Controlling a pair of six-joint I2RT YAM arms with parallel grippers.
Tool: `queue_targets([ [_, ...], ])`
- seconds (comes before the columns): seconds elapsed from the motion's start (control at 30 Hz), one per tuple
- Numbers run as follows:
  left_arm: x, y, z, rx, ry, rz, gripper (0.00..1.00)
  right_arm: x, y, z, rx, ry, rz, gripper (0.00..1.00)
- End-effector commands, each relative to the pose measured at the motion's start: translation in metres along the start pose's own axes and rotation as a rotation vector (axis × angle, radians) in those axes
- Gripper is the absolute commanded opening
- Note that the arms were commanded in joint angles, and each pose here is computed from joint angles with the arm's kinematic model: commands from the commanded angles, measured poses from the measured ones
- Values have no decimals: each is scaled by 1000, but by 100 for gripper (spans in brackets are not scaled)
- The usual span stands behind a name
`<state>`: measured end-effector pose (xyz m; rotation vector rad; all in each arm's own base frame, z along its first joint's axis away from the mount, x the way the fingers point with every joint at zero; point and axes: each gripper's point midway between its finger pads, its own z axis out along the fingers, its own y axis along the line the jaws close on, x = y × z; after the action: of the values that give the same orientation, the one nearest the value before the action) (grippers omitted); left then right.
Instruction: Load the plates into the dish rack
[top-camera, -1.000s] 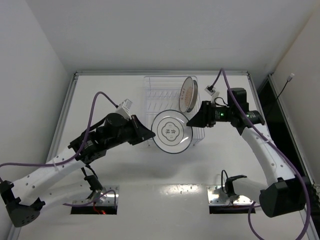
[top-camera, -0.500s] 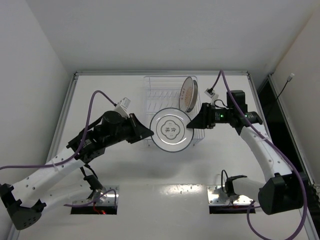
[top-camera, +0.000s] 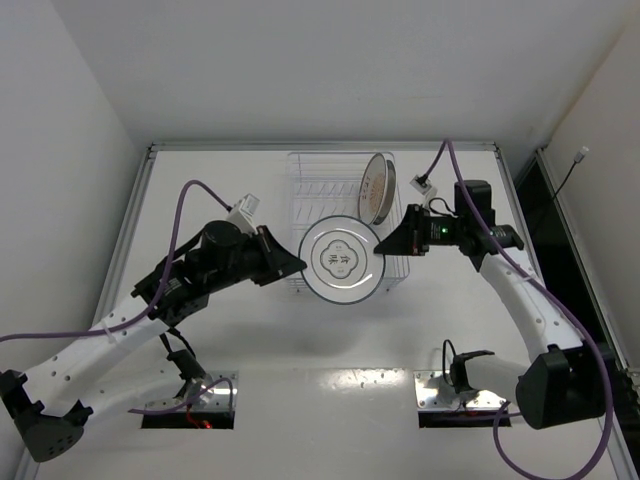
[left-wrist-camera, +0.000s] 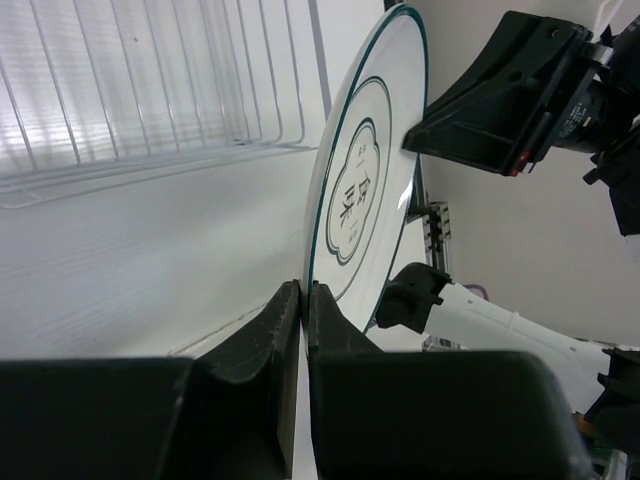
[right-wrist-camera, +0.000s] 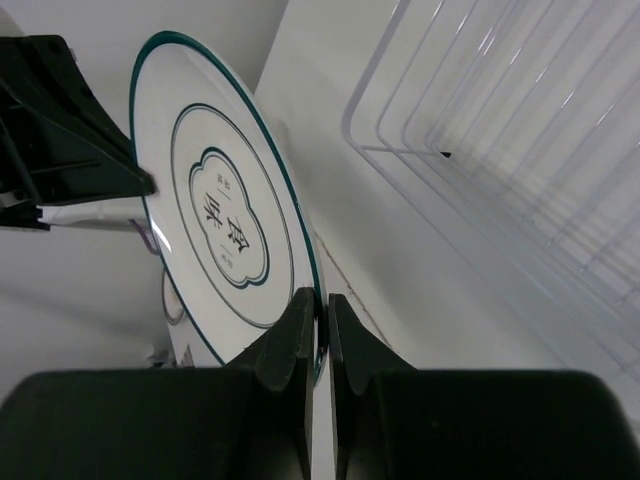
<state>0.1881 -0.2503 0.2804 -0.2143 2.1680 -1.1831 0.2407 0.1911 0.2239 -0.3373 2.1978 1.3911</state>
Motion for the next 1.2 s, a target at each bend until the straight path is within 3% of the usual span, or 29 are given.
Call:
queue_targets([
  [0.0, -17, -34, -9, 138, -55, 1, 0, -10, 6, 1, -39, -31, -39, 0],
  [0.1, -15, -25, -4, 109, -48, -5, 6, -21, 14, -2, -37, -51, -67, 0],
  [0.13, -14, -16, 0, 75, -39, -2, 15, -27, 17, -3, -29, -61, -76, 0],
  [0.33, -5, 11, 12, -69, 33, 40, 45, -64, 23, -15, 70, -150, -115, 0],
  [0.47, -10, 25, 7, -152, 7, 48, 75, -99, 8, -24, 202, -230, -111, 0],
  [0.53, -22, 25, -1, -183, -44, 52, 79, -116, 7, -30, 267, -259, -105, 0],
  [0.67, -31, 33, -14, -254, -84, 67, 81, -155, -37, -48, 578, -340, -89, 0],
  [0.9, -40, 39, -27, -302, -127, 91, 82, -211, -48, -76, 1055, -468, -184, 0],
  [1.17, -41, 51, -33, -370, -123, 129, 85, -218, -49, -39, 1374, -421, -319, 0],
])
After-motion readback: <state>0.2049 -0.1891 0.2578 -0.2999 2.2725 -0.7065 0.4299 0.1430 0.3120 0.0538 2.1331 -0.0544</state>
